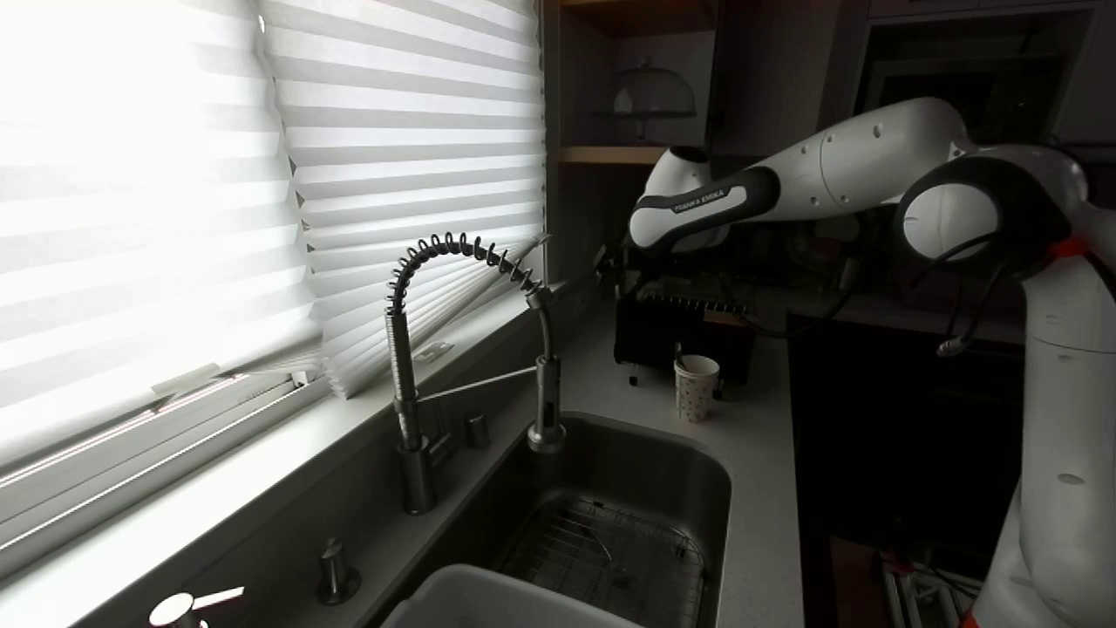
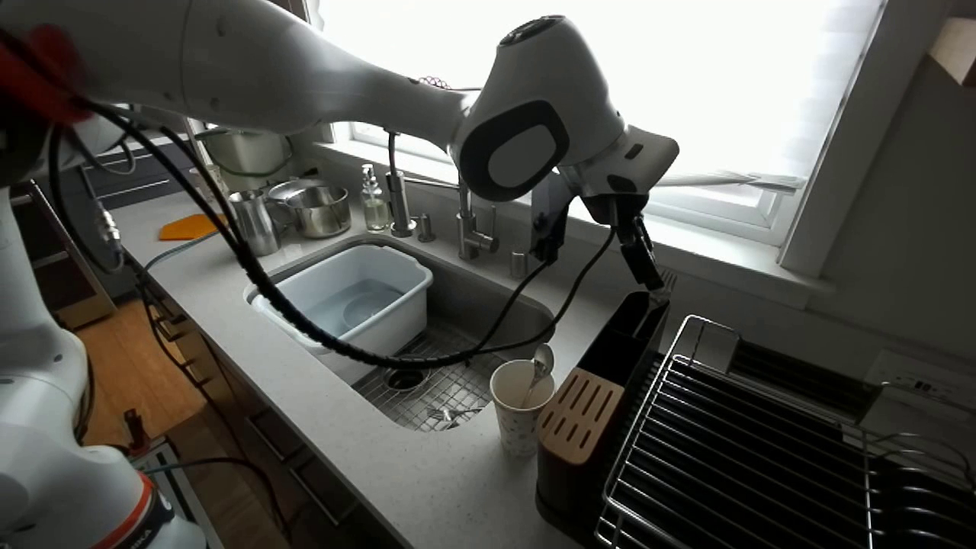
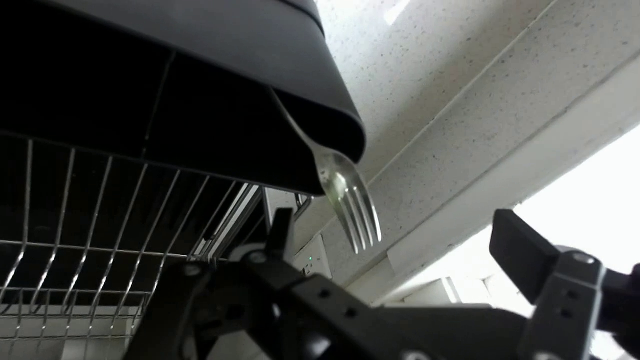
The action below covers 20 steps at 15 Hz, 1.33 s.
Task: Place the cup beside the sink then put the spoon and the fork in it
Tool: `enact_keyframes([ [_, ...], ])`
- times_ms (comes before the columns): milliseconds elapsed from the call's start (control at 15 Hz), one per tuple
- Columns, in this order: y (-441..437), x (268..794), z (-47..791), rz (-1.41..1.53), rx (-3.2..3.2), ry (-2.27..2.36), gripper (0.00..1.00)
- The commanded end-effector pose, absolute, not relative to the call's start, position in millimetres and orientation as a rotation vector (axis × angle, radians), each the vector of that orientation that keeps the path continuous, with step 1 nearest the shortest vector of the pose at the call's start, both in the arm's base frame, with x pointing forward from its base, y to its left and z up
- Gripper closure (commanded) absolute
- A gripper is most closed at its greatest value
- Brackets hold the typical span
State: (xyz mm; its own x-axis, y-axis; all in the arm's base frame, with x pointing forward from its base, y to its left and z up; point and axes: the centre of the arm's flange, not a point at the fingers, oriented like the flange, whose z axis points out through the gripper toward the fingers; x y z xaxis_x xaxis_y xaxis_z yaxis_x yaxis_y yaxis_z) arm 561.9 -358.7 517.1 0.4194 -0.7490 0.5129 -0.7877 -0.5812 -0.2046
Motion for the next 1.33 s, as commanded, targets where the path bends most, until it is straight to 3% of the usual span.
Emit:
enact_keyframes([
  [0,-371,587,508,0.81,2.605,-1.336,0.02],
  [333,-377,595,502,0.76,2.619,-1.29,0.48],
  [800,-377,587,514,0.727,2.64,-1.242,0.99],
  [1267,-373,559,542,0.739,2.613,-1.202,0.99],
])
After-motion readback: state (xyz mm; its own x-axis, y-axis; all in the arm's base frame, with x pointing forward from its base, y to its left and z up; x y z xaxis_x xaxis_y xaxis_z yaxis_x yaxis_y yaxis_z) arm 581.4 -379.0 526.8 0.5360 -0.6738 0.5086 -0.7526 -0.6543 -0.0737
